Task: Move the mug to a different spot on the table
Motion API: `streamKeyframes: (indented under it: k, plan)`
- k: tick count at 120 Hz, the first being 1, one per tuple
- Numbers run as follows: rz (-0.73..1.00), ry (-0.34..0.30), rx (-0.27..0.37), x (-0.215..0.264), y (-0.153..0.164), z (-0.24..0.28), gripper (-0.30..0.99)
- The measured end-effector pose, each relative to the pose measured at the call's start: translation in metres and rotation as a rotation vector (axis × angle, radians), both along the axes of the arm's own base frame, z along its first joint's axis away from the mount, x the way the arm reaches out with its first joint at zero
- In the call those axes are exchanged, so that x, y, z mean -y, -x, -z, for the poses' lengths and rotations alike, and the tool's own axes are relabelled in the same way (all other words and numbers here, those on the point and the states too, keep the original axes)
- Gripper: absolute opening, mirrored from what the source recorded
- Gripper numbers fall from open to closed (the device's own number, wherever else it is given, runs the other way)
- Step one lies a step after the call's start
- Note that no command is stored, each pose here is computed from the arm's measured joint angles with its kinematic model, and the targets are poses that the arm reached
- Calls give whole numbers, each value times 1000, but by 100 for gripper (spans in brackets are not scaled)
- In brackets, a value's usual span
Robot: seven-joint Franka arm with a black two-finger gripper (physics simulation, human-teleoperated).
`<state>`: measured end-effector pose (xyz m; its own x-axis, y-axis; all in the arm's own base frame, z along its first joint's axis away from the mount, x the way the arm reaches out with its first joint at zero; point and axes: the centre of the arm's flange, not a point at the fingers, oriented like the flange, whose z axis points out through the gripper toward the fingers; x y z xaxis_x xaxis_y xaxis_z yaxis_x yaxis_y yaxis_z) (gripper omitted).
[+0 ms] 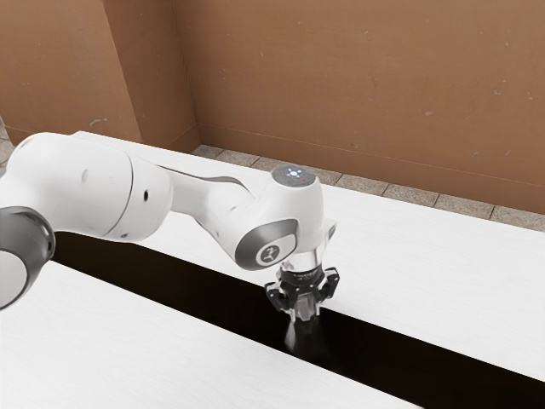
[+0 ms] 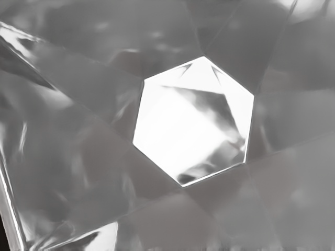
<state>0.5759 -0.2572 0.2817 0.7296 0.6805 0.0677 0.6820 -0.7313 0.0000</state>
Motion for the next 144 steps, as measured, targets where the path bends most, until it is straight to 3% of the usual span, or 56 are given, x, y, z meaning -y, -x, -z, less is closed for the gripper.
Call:
streamKeyframes:
  k: [94,120,144]
  plan:
    - [179,-160,76,-2,19,-19,10]
    - [241,-249,109,-38,46,-39,10]
    - [284,-334,157,-118,58,-26,9]
